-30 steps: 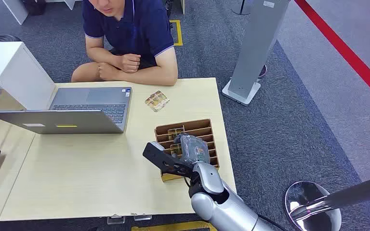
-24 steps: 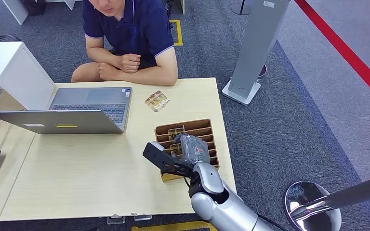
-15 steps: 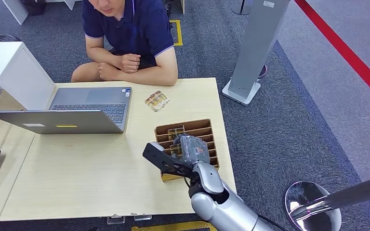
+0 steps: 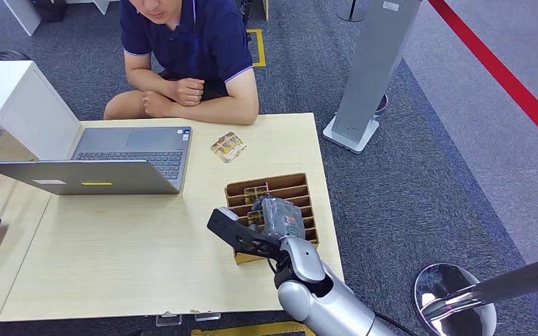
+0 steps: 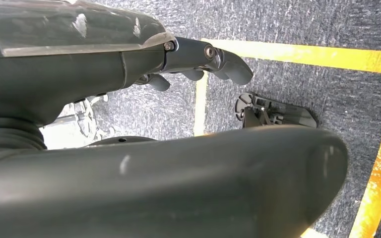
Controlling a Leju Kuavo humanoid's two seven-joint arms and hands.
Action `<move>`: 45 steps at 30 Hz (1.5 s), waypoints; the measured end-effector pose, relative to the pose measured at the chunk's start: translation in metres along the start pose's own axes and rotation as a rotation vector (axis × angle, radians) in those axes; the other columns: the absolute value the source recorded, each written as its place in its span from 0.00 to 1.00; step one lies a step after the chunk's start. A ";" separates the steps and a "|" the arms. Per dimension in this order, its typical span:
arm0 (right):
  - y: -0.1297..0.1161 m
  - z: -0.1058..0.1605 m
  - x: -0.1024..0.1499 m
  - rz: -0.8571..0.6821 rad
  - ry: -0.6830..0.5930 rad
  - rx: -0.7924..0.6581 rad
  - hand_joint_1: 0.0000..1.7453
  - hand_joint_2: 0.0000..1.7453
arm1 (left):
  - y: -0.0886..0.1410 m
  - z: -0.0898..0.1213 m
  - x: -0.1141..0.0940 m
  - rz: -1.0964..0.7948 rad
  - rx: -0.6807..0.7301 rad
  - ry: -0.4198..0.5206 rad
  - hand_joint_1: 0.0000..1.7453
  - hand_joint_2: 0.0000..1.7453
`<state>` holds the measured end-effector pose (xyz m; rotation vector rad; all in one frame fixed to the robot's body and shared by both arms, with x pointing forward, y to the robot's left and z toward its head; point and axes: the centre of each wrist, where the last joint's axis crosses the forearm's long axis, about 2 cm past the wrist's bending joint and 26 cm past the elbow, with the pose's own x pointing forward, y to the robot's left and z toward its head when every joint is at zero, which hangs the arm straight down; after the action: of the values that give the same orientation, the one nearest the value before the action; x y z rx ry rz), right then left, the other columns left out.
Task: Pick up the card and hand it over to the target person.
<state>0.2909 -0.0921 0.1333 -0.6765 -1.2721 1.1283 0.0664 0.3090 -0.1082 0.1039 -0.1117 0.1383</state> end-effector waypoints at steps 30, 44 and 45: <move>0.002 -0.002 0.000 -0.002 0.003 0.011 0.86 1.00 | 0.000 0.000 0.000 0.040 -0.009 0.001 0.00 0.00; -0.014 -0.002 0.001 -0.015 -0.031 -0.056 0.93 1.00 | 0.002 0.000 0.000 0.050 0.002 -0.022 0.00 0.00; -0.020 -0.001 0.002 -0.019 -0.047 -0.079 0.93 1.00 | 0.001 0.000 0.000 0.051 0.000 -0.021 0.00 0.00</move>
<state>0.2974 -0.0973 0.1520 -0.6989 -1.3660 1.0884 0.0664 0.3105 -0.1082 0.1023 -0.1356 0.1886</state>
